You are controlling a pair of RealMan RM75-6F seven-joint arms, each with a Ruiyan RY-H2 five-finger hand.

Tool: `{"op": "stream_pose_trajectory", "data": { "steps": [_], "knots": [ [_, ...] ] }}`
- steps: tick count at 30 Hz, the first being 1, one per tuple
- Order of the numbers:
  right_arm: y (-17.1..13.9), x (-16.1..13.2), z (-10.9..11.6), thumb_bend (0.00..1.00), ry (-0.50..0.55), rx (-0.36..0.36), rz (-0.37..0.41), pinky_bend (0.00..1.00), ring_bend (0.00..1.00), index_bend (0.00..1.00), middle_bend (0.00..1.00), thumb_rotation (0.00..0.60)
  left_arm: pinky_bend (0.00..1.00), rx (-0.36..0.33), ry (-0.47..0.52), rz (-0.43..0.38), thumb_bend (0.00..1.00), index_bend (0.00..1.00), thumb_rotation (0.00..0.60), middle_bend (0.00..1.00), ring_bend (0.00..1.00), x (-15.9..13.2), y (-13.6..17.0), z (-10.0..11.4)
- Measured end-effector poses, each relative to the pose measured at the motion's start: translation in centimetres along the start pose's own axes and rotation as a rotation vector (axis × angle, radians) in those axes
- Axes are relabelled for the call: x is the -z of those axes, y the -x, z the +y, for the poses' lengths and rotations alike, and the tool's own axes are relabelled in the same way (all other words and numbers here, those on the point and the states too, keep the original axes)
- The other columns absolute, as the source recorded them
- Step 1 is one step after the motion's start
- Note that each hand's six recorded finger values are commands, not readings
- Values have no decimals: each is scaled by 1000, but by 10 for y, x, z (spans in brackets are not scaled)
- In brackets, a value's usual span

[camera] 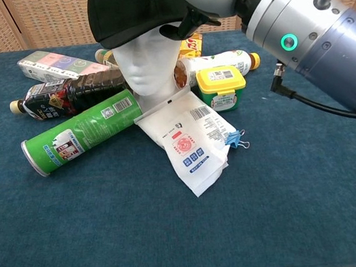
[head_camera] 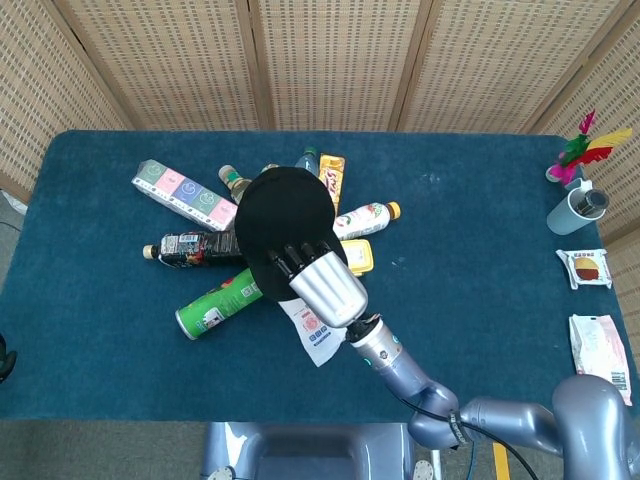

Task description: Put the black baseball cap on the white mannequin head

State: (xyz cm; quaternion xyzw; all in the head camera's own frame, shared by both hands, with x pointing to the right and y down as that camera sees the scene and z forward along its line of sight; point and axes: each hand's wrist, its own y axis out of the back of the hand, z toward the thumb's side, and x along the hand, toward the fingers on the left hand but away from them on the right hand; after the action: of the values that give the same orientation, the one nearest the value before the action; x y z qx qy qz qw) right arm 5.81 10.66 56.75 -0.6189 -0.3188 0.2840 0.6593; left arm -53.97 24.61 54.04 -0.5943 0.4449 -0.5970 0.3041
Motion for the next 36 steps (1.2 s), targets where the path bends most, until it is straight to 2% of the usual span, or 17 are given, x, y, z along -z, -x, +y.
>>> {"op": "stream_pose_trajectory", "data": {
  "steps": [7, 14, 26, 33, 36],
  "knots": [
    [-6, 4, 3, 287, 9, -29, 2, 464, 357, 48, 253, 600, 313, -3, -4, -7, 336, 664, 600, 522, 386, -3, -2, 1],
    [-15, 8, 3, 271, 7, -74, 10, 419, 313, 14, 220, 600, 312, -6, -4, -11, 336, 664, 600, 523, 386, -5, -2, 2],
    [-56, 33, -6, 246, 27, -170, -45, 411, 313, 13, 222, 600, 313, -6, -13, -15, 334, 664, 600, 523, 386, -8, -4, 4],
    [-85, 64, -9, 246, 21, -222, -117, 428, 338, 27, 246, 600, 312, -8, -20, -19, 335, 664, 600, 523, 386, -12, -7, 6],
    [-98, 77, -11, 246, 18, -250, -148, 469, 361, 57, 265, 600, 312, -9, -23, -18, 336, 664, 600, 523, 386, -13, -7, 6]
  ]
}}
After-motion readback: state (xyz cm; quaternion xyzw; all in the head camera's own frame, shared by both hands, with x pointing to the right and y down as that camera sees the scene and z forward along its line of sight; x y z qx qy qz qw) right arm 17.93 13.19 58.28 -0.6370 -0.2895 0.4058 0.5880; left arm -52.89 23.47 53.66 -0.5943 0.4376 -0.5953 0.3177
